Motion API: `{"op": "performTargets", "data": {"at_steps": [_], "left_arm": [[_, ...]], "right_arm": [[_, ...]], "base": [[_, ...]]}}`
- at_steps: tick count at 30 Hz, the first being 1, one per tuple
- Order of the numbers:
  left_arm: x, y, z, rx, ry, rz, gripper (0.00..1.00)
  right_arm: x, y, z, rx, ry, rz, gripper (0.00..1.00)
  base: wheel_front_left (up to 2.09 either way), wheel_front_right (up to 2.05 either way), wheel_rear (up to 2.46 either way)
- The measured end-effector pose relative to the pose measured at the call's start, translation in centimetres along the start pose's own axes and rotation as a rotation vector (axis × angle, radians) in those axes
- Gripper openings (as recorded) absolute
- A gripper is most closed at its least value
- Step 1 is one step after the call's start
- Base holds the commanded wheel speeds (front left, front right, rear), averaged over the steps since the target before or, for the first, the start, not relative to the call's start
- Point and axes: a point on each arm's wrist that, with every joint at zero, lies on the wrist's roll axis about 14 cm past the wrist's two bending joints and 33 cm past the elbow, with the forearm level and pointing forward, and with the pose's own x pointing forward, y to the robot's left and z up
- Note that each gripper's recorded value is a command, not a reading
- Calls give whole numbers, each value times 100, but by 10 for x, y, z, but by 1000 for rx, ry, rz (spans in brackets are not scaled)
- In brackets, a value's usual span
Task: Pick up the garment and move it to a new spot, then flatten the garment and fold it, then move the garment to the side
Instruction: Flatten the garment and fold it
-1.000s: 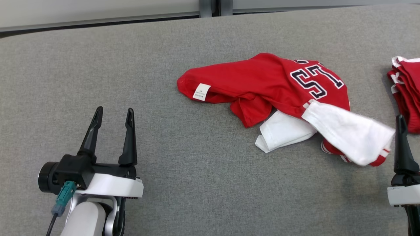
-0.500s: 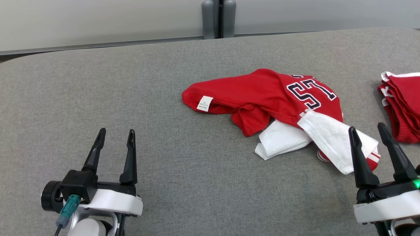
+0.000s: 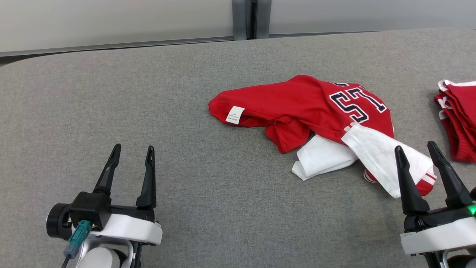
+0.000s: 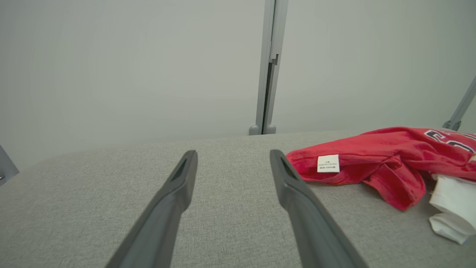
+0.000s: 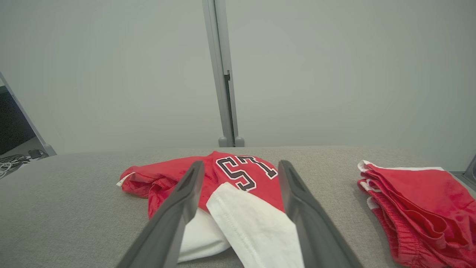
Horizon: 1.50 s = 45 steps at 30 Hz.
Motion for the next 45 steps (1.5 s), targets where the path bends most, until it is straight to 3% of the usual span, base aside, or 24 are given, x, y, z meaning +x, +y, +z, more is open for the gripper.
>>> {"op": "performTargets", "data": {"at_steps": [5, 13, 18, 26, 27, 29, 30, 45], "left_arm": [[8, -8, -1, 0, 7, -36, 100], [55, -59, 0, -50, 17, -203, 100], [100, -91, -37, -70, 159, -294, 100], [117, -94, -118, -119, 438, -270, 100], [119, -95, -122, -129, 446, -270, 85], [124, -97, -125, -142, 451, -272, 8], [126, -98, -125, -147, 448, -275, 0], [129, -94, -126, -145, 382, -270, 0]], "right_arm": [[4, 0, -3, 2, 5, 3, 100], [17, -3, -13, 16, 26, -1, 100], [21, -11, -29, 32, 63, -29, 100], [15, -27, -49, 49, 105, -81, 100], [14, -29, -51, 50, 112, -89, 100], [12, -32, -55, 54, 117, -101, 100], [11, -34, -57, 56, 123, -106, 100], [-30, -24, -107, 179, 277, -166, 100]], "base": [[0, 0, 0], [0, 0, 0], [0, 0, 0], [0, 0, 0], [0, 0, 0], [0, 0, 0], [0, 0, 0], [0, 0, 0]]}}
